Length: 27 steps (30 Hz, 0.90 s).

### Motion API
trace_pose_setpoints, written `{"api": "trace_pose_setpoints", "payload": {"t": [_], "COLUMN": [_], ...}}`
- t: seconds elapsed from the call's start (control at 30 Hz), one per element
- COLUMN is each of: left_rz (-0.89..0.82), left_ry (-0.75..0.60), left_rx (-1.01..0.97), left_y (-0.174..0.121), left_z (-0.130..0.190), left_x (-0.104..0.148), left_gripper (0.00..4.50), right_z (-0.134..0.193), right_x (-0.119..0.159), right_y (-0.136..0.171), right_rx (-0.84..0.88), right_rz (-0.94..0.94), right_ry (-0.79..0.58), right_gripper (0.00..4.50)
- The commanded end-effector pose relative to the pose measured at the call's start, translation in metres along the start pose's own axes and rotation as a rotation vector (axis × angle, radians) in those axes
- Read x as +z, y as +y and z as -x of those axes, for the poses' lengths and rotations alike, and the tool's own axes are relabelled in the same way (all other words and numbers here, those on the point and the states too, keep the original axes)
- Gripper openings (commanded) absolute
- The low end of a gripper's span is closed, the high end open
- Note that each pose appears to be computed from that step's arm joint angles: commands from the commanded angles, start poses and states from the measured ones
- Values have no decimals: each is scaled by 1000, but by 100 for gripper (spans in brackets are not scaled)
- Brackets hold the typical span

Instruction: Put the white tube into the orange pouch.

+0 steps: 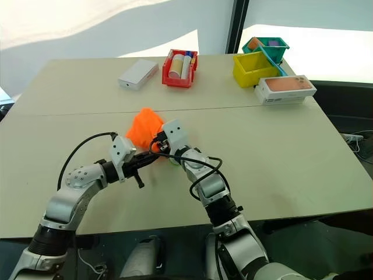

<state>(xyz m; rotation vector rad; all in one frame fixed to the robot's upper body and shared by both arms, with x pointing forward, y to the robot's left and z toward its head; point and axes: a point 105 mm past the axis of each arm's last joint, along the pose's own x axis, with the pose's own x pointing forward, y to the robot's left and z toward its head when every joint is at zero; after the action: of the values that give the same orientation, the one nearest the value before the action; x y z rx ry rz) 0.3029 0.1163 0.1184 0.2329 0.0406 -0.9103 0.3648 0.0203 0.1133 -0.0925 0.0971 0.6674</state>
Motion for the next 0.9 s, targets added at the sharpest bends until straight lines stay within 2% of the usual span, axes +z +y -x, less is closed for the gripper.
{"api": "trace_pose_setpoints", "payload": {"t": [0.03,0.07,0.1,0.23,0.47,0.5,0.57,0.77,0.9], "left_rz": [8,41,64,128,159,160,161,165,167], "left_ry": [-59,-77,-90,-122,-123,-122,-118,-106,-99], "left_rx": [24,58,80,116,98,96,94,91,96], "left_y": [4,12,17,32,37,38,39,41,44], "left_z": [4,7,9,16,18,18,17,18,19], "left_x": [14,16,17,22,24,24,24,22,19], "left_gripper": [0,0,0,0,0,0,0,0,0], "right_z": [5,10,14,33,60,63,65,61,59], "right_x": [17,19,20,23,13,10,6,-1,-3], "right_y": [14,18,21,16,0,-2,-7,-9,6], "right_rx": [78,114,138,181,232,235,220,180,236], "right_rz": [54,76,90,83,102,104,124,175,146], "right_ry": [-66,-78,-85,-86,-40,-28,-7,31,35], "right_gripper": [373,428,445,445,445,392,318,5,5]}}
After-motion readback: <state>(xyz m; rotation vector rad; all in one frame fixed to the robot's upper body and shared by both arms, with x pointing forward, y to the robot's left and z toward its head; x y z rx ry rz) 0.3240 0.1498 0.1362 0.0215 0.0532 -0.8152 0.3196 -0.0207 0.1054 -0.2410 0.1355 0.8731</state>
